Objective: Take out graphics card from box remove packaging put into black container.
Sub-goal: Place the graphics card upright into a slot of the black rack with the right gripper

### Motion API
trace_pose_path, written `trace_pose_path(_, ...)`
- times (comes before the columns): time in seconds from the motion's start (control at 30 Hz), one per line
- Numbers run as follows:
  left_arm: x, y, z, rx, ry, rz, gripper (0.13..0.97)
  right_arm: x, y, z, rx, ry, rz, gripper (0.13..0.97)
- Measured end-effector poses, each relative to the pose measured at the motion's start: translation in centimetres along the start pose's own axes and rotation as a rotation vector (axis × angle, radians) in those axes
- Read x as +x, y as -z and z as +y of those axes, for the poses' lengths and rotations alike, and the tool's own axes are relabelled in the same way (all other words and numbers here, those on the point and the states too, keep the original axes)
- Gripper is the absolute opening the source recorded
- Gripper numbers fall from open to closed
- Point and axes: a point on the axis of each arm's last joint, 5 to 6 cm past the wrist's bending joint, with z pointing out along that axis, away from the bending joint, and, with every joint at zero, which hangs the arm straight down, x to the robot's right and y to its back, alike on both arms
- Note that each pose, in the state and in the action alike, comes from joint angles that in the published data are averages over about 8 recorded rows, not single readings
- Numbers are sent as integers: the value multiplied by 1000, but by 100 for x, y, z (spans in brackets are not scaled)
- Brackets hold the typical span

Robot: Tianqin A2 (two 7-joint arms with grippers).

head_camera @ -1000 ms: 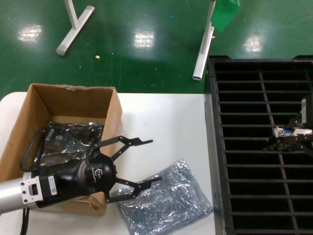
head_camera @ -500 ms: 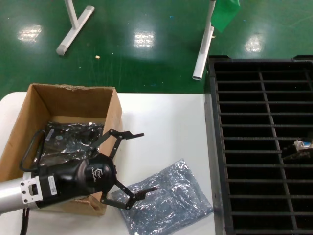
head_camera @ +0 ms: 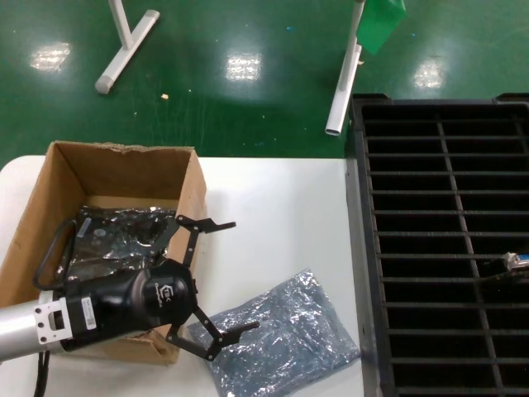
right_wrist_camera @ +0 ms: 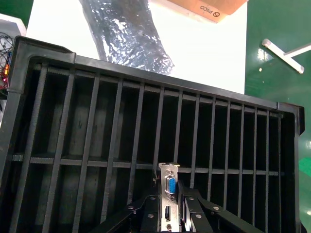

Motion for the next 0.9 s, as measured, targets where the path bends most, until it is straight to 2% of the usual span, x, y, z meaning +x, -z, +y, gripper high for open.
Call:
trace_pose_path(0.23,0,0,0,0,0,0,964,64,-31,12,5,8,-4,195)
trace_pose_path(0.9,0,0,0,0,0,0,966,221,10,119,-47,9,-23,195)
